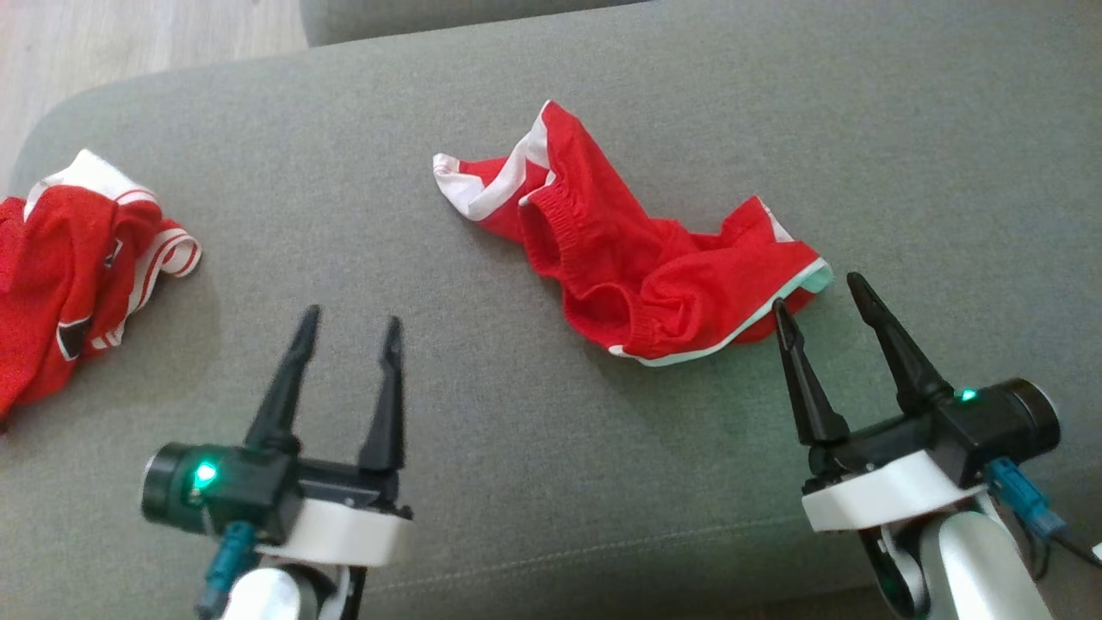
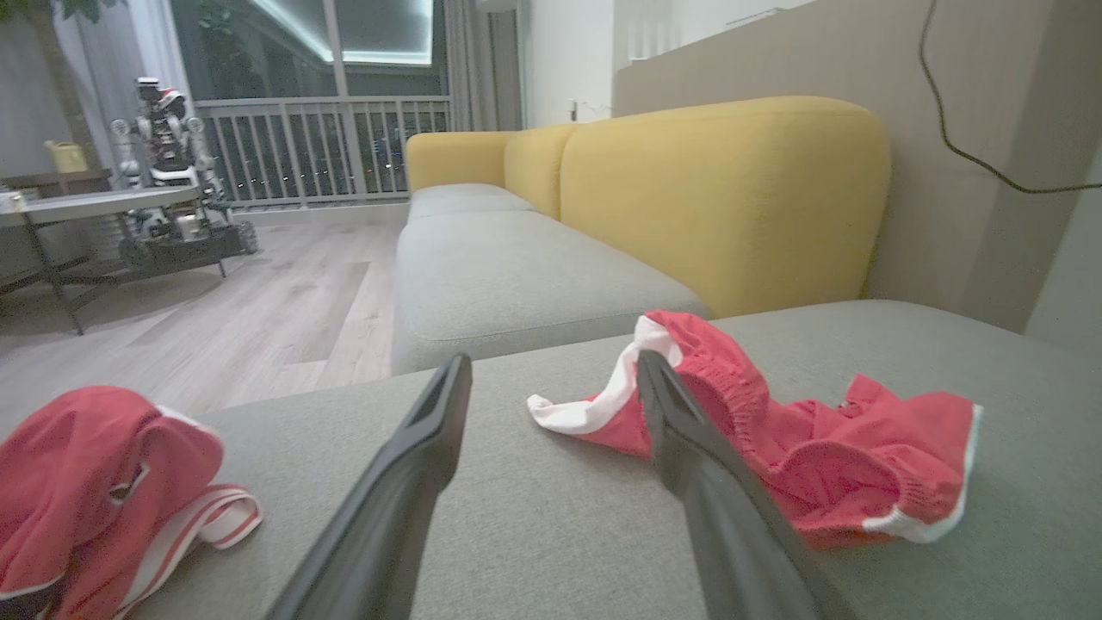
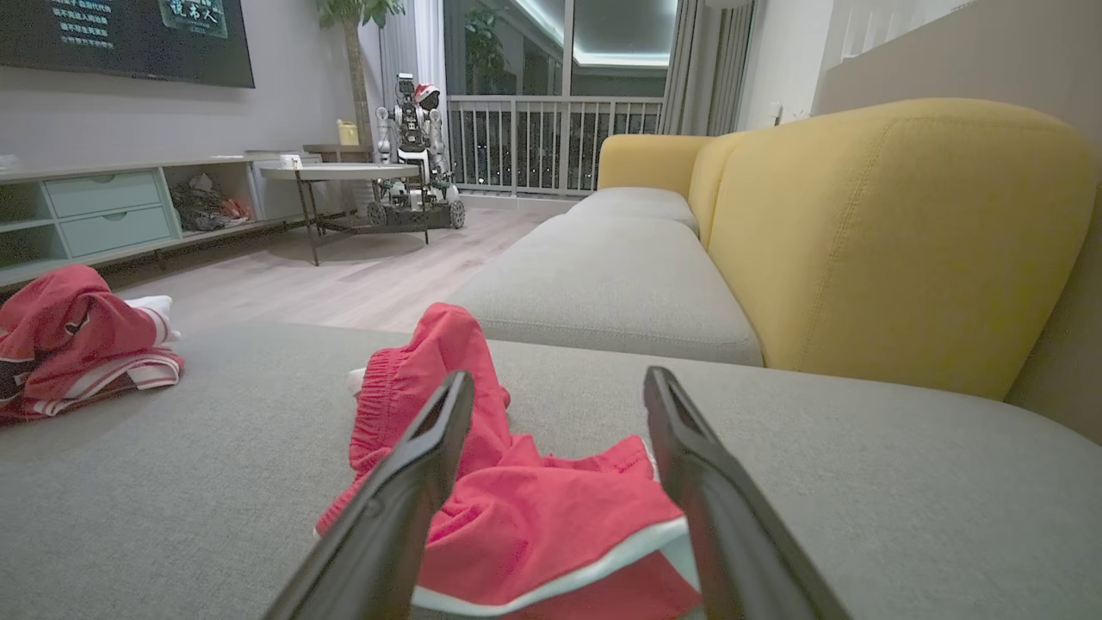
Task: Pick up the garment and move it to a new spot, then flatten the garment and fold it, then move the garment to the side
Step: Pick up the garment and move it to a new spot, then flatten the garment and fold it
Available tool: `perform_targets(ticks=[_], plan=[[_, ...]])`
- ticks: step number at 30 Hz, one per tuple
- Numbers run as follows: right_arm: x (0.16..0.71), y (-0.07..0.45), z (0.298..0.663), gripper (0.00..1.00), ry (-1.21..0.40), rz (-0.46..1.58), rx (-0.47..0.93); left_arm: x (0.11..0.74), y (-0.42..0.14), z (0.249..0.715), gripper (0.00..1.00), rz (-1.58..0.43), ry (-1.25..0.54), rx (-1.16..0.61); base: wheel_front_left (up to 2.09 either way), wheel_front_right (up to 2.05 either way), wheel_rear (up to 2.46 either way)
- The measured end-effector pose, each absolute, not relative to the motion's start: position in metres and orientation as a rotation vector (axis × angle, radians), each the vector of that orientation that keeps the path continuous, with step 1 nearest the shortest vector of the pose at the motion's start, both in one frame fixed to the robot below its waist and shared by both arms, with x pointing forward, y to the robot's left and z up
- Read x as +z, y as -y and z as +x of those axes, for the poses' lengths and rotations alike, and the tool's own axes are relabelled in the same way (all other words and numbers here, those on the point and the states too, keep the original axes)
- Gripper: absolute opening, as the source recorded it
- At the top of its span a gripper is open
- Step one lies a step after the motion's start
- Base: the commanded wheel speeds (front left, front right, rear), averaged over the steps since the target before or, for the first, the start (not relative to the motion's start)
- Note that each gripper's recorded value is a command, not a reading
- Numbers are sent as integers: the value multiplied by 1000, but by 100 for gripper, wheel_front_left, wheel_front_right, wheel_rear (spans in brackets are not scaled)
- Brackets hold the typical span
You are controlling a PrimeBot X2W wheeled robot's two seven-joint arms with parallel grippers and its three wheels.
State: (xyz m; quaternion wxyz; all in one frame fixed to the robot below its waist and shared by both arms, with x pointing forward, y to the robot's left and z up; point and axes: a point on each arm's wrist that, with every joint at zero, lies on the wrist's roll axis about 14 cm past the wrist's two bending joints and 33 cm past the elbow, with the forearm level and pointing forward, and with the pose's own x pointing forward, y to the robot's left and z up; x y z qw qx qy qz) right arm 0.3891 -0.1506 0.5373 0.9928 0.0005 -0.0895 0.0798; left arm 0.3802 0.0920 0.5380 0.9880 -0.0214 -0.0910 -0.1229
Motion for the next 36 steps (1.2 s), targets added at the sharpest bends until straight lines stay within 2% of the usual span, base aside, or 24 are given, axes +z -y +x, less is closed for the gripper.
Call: perform_targets(ticks=[5, 26, 36], plan=[[526, 151, 391, 100, 148, 1, 158, 532, -82, 379, 100, -15, 171, -277, 0, 0, 0], [532, 148, 386, 100, 165, 3, 167, 528, -133, 367, 100, -53, 145, -26, 0, 0, 0], [533, 144, 380, 100, 164, 5, 178, 525, -146, 358, 100, -61, 130, 14, 0, 0, 0]])
